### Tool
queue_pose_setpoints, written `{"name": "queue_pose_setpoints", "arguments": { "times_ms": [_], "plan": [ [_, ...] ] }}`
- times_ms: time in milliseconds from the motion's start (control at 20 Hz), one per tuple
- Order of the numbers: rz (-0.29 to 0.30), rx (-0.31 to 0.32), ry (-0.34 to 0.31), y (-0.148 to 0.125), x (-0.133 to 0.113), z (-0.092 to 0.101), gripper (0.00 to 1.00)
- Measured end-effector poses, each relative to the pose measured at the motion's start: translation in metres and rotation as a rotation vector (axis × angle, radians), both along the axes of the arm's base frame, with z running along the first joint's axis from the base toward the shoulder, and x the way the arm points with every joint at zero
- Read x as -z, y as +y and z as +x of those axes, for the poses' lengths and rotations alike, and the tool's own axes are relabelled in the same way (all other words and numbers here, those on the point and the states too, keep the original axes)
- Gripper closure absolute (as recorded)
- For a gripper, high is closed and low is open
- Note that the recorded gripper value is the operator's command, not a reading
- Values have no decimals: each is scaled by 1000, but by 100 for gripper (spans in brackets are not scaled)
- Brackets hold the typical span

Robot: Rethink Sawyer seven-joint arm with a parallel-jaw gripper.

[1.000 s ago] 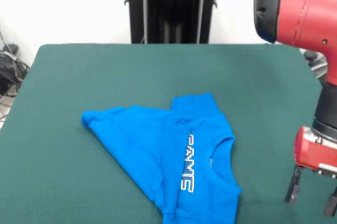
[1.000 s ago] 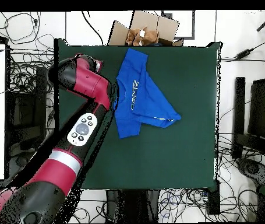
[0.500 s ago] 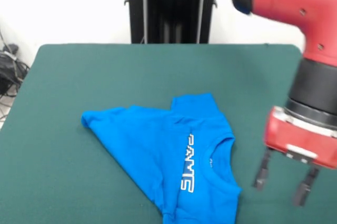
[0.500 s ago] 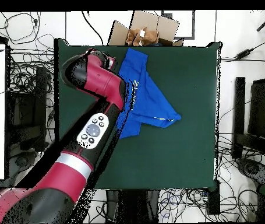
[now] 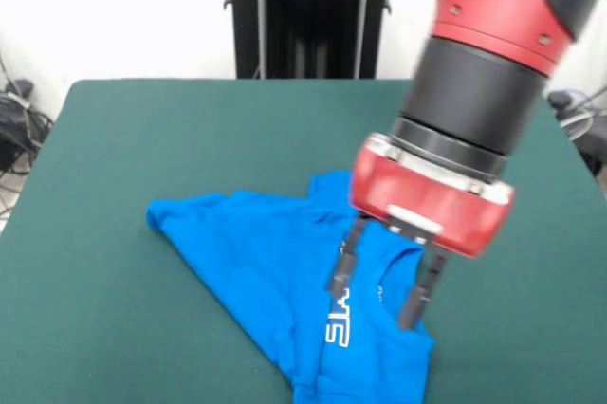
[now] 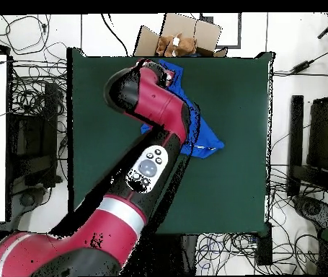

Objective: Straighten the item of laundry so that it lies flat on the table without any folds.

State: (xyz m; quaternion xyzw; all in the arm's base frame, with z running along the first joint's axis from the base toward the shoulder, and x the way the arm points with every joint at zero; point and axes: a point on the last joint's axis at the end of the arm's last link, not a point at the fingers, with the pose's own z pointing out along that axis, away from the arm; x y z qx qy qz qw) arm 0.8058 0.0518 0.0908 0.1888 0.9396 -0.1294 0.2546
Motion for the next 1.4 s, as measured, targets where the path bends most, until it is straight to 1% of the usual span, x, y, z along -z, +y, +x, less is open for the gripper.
{"name": "queue_pose_setpoints", "arguments": {
  "times_ms": [50, 250, 350, 600, 700, 750, 850, 1000, 1400],
  "plan": [
    [-18, -7, -4, -12, -2, -2, 0],
    [-35, -21, -6, -26, -2, -7, 0],
    [-32, -28, 1, -30, 0, -12, 0],
    [-8, -55, 46, -42, 7, -33, 0],
    [-7, -65, 57, -44, 9, -38, 0],
    [-10, -81, 73, -46, 11, -45, 0],
    [-13, -92, 80, -46, 12, -49, 0],
    [-22, -125, 103, -45, 15, -59, 0],
    [-36, -185, 128, -35, 26, -66, 0]
  ]
}}
